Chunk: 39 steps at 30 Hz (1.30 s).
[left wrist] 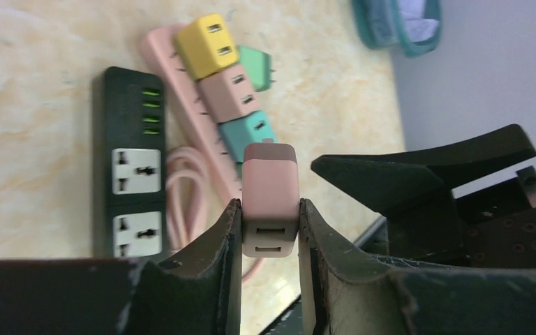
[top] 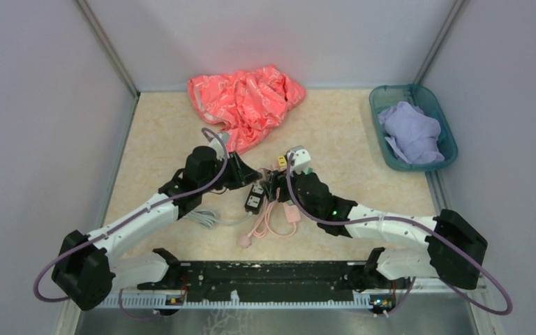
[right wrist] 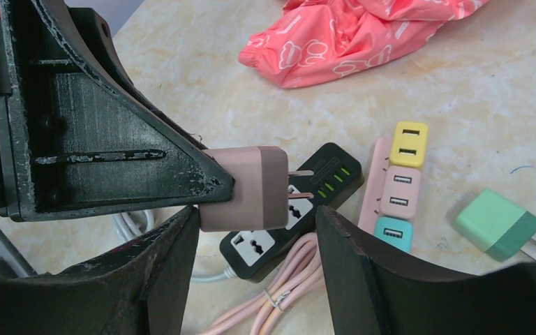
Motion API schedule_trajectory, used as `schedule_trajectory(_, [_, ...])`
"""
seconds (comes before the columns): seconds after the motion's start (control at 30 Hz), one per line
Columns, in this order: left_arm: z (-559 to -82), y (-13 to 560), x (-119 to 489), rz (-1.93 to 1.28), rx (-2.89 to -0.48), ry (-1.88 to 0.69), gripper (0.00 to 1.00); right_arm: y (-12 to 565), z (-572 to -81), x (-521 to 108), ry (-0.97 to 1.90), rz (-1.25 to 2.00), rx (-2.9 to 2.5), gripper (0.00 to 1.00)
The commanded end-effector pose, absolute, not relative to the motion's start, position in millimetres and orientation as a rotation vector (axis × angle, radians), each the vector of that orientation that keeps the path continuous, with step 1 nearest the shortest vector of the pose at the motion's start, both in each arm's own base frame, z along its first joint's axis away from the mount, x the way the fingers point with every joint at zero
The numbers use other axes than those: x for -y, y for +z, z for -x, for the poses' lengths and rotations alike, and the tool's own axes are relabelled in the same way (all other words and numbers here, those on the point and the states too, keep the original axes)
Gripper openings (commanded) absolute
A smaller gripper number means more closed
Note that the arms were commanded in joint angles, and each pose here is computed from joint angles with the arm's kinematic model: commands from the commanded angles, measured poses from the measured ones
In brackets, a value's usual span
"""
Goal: Insert the plug
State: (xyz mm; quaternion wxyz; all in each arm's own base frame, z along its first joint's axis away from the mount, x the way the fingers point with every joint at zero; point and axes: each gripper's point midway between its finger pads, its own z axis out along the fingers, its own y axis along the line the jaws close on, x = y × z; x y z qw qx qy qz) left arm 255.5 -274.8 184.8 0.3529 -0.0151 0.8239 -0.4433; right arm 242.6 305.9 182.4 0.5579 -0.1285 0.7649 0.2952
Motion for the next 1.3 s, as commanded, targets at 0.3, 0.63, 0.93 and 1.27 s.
schedule_trajectory(0.3, [-270.8, 154.3, 213.5, -0.073, -2.326, -0.627, 0.0, 147.3, -241.0, -336.7, 0.683, 0.396, -1.975, 0.62])
schedule_trajectory(0.63, [-266.8, 135.6, 206.4, -0.197, -2.465, -0.551, 0.03, 111.3, -258.4, -348.0, 0.612, 0.309, -2.124, 0.52])
schedule_trajectory(0.93, [-268.5, 131.5, 218.8, -0.314, -2.535, -0.575, 0.05, 93.2, -282.7, -341.2, 0.534, 0.171, -2.185, 0.43])
schedule_trajectory(1.27, [-267.7, 138.2, 224.4, -0.424, -2.56, -0.651, 0.04, 129.2, -274.3, -348.1, 0.71, 0.39, -1.96, 0.6])
